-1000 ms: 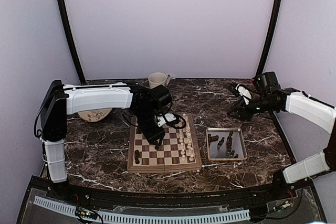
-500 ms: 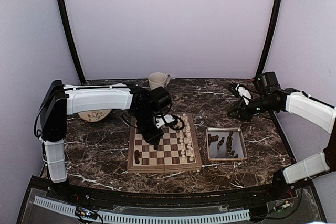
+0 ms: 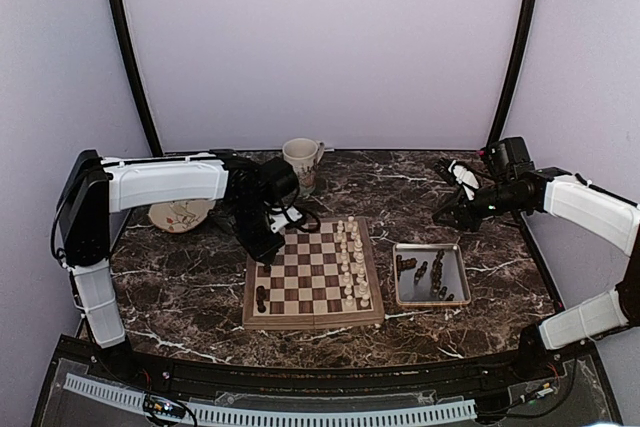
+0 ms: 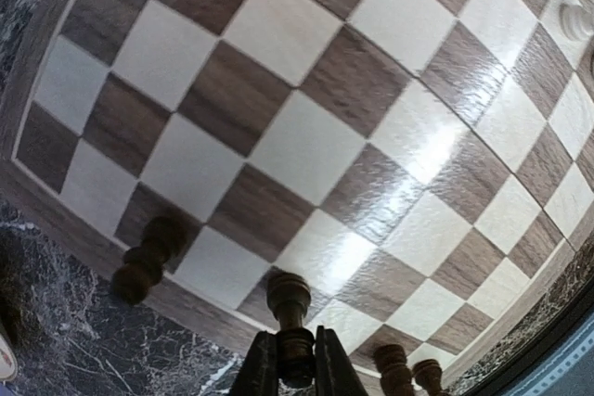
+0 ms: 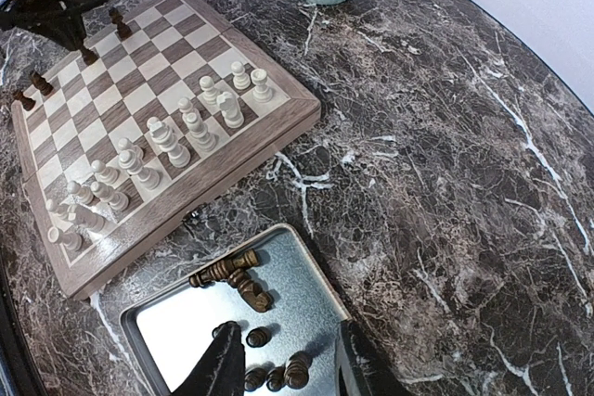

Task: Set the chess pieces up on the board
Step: Place the queen at d8.

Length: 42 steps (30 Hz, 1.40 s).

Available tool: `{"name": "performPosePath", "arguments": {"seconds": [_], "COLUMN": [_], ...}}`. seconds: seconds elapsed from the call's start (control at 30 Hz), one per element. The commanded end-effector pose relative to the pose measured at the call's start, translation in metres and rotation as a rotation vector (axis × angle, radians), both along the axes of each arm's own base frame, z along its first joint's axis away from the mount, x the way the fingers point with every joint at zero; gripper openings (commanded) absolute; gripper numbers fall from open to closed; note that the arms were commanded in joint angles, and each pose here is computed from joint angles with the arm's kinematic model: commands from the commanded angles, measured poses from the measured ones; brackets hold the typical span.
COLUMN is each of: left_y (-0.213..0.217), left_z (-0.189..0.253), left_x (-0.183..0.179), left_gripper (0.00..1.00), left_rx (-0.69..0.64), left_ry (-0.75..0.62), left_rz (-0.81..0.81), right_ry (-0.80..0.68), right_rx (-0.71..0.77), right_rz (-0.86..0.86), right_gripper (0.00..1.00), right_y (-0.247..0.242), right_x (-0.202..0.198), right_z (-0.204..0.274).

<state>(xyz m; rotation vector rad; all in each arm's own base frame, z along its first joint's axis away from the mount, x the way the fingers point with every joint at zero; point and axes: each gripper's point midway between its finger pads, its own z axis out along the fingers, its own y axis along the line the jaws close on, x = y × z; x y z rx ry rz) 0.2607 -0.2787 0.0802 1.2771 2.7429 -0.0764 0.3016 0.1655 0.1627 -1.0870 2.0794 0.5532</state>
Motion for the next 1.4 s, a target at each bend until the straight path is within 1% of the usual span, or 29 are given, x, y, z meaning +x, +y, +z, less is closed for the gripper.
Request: {"name": "performPosePath", "arguments": {"seconds": [0.0,0.17,0.47,0.83,1.37], "left_y": [0.028,0.028,0.014,0.024,0.02], "left_z": [0.019,0.022,0.017,0.006,0.006], "left_x": [0.018,0.025,0.003,-0.004,-0.002], "left_gripper": [0.02,0.02,0.02,0.02,0.11], "left_rx": [0.025,-0.002,-0.08,-0.029,-0.045], "left_ry": [-0.053,-0.05,0.069,0.1,0.095], "left_rz": [0.122,0.147,0.116,0.118,0.118], "right_ry": [0.013,0.014,0.028,0.04,0.042], "right_rx": [0.0,-0.003,-0.007,-0.01,-0.014], "right_rz": [0.012,0.01,0.012,0.013,0.015], "right_gripper": [0.34,0.34,0.34,0.34,0.34], "right_y": [0.0,0.0,0.0,0.0,0.0], "right_x": [-0.004,-0.003,-0.003,-0.003,-0.002], "right_z": [-0.004,-0.005,-0.009,-0.012,-0.014]}}
